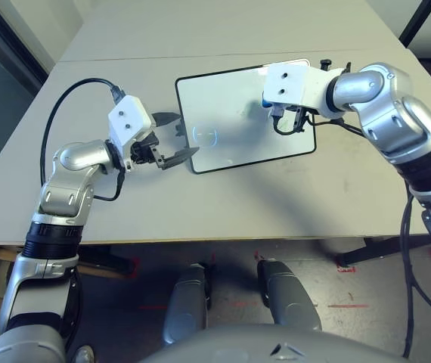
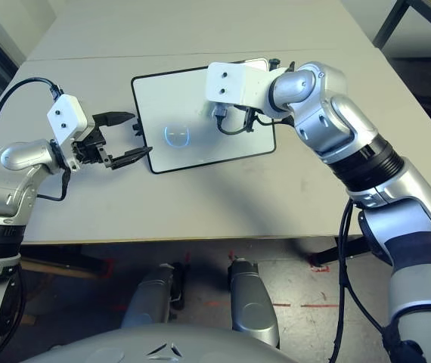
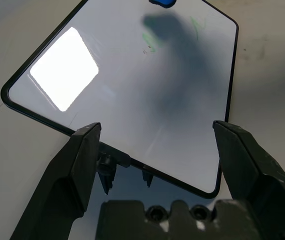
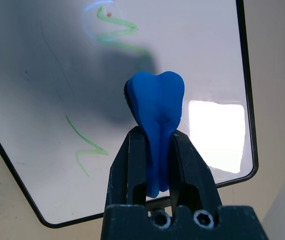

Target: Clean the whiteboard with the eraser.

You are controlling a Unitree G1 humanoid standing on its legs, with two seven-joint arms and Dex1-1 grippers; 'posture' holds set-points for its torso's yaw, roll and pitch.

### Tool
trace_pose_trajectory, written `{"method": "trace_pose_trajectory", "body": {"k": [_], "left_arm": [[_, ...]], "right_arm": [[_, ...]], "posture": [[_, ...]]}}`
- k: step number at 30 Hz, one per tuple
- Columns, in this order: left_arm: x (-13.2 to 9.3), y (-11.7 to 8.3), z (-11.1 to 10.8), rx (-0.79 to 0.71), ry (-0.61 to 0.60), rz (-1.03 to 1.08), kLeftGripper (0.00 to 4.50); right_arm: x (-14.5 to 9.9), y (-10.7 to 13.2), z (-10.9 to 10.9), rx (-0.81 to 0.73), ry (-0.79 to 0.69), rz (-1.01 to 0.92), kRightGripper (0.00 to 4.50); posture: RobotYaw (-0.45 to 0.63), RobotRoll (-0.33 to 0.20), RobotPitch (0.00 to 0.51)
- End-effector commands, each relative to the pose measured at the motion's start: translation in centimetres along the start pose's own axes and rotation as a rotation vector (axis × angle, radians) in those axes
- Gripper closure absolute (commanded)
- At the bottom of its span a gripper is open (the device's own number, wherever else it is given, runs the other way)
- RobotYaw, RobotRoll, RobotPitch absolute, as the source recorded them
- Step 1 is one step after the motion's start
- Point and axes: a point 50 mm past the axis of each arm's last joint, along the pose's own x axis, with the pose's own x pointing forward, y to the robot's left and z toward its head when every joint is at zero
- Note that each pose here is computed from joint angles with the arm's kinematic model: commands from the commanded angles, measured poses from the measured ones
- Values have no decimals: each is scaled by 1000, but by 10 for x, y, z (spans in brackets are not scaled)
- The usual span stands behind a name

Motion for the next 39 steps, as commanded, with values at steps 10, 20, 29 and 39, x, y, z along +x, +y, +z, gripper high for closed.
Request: {"method": "trace_pose_trajectory", "body": {"k": [10,20,29,39], "left_arm": [[-8,3,-1,16,29,36,0],[-12,3,-1,13,43,46,0],[-11,3,-2,9,47,48,0],[-9,3,-2,8,46,46,0]], "right_arm": [[17,-2,0,-61,18,10,4102],[30,7,14,-124,-7,0,4102],[35,20,31,-148,-61,32,4102],[35,30,43,-160,-96,53,4102]], "posture": [[-178,0,126],[-167,0,132],[-169,0,133],[-175,0,132]]}}
